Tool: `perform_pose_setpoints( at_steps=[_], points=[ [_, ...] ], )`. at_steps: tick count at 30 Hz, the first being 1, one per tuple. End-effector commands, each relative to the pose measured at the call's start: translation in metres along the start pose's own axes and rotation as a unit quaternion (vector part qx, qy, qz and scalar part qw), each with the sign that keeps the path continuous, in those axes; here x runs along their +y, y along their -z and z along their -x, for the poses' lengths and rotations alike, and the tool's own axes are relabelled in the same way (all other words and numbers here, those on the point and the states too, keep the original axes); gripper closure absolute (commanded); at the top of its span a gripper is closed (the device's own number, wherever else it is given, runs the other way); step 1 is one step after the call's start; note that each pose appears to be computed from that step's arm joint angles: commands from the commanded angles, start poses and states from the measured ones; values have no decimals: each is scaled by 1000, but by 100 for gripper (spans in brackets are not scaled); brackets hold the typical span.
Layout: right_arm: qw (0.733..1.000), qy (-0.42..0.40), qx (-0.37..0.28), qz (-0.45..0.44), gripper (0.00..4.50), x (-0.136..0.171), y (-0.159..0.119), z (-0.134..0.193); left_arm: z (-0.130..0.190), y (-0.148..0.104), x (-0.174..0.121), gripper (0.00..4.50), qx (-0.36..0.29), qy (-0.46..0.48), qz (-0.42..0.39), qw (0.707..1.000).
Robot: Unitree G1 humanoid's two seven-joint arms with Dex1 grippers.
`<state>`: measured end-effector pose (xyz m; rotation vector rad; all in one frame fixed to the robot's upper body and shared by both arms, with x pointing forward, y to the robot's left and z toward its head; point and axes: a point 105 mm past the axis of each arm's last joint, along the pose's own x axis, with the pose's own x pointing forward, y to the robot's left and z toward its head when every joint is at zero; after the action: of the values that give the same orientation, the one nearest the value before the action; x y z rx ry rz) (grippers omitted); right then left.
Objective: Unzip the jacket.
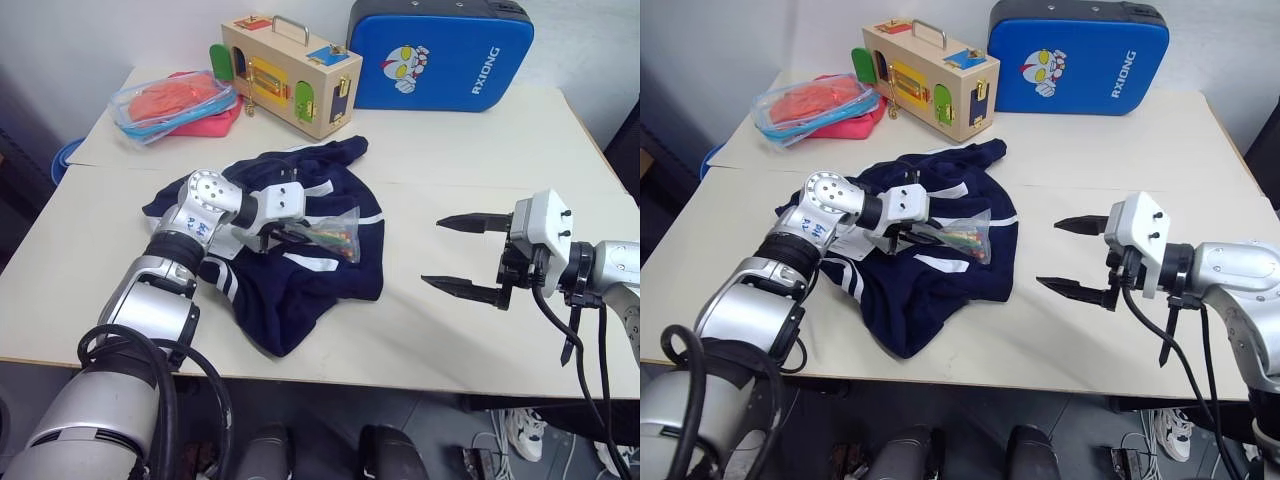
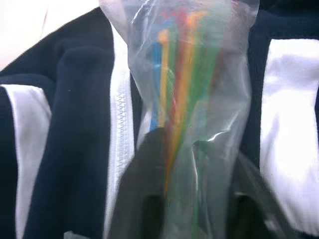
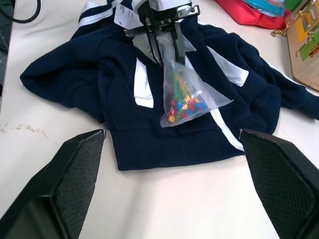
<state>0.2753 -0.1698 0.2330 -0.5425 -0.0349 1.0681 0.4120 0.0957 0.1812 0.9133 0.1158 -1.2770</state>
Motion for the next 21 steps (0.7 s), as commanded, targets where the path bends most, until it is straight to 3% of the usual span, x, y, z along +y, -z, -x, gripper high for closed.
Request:
perform_pose_setpoints(
  at_steps=[1, 5, 11, 16, 21],
  points=[
    [1000, 4, -20, 15, 0, -5, -9, 2, 10, -2, 1, 449, -24, -12, 6, 1000],
    [999, -12, -27, 15, 0, -5, -11, -3, 29, 1, -9, 449, -55, -10, 34, 998],
    [998, -42, -47, 22, 0, -6, -15, -19, 108, 36, -6, 449, -18, -207, 106, 972],
    [992, -85, -87, 18, 0, 1, -23, -35, 208, 70, -29, 449, 50, -399, 224, 888],
    [987, -117, -113, 8, 0, 4, -31, -45, 252, 99, -74, 449, 121, -468, 304, 821]
  ],
)
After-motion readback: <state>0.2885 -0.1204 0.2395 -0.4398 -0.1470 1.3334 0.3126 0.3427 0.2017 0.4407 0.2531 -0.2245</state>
